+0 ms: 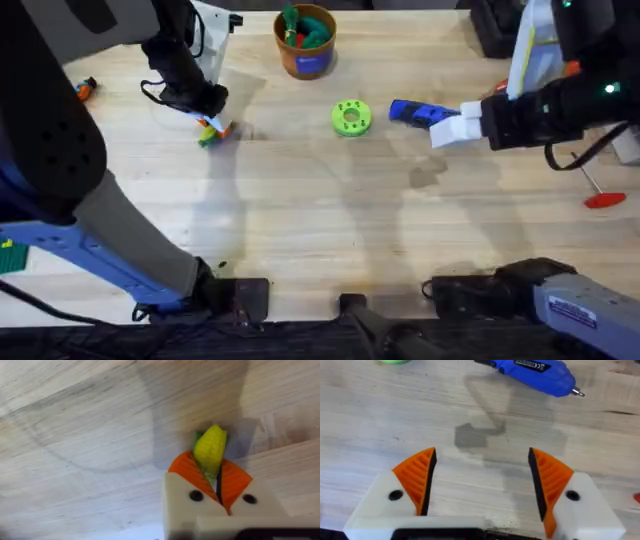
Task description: Pick up the gripper from the table and insert it into the empty holder that is missing its gripper. Then pick up a screw, insert it into the mounting hole, and use the screwdriver to tighten it. Finally, clean up the table by picking up the vegetable and placing it into the bucket.
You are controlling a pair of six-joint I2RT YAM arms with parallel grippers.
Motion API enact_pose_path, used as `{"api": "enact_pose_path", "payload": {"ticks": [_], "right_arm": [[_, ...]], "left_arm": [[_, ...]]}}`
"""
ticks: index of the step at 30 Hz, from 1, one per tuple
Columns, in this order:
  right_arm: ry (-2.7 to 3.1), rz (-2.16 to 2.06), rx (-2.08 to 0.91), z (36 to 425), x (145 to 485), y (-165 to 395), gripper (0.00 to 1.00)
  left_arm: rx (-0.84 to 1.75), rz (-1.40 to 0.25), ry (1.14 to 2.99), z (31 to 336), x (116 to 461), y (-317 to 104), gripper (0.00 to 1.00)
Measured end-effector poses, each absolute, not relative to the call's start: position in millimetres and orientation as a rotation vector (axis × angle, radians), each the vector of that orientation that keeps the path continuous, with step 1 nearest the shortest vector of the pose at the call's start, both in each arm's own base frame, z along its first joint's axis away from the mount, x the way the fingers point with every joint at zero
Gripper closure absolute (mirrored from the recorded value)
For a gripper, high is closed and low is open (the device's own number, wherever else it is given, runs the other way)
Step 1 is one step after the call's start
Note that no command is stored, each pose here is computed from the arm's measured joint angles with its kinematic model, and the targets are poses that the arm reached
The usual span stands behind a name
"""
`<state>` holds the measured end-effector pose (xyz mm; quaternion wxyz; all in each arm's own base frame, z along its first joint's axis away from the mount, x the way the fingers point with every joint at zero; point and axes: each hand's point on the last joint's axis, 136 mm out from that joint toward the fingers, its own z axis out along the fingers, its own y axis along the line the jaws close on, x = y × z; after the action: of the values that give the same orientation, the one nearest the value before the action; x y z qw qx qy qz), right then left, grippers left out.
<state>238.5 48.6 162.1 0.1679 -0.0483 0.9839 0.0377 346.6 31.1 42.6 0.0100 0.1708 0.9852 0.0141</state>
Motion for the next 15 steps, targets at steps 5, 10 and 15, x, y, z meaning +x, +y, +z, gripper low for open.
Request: {"api": "enact_pose_path", "payload": {"ticks": [5, 10, 15], "right_arm": [[2.799, 0.107, -0.137, 162.1, 238.4, 48.6, 0.01], [2.799, 0.107, -0.137, 162.1, 238.4, 48.6, 0.01], [2.799, 0.107, -0.137, 162.1, 238.4, 48.6, 0.01]], "left_arm": [[0.516, 0.028, 3.047, 50.7, 356.5, 28.9, 0.971], [0.477, -0.029, 2.888, 97.4, 401.7, 19.5, 0.971], [0.433, -0.094, 2.667, 166.7, 451.9, 0.5, 0.971]]}}
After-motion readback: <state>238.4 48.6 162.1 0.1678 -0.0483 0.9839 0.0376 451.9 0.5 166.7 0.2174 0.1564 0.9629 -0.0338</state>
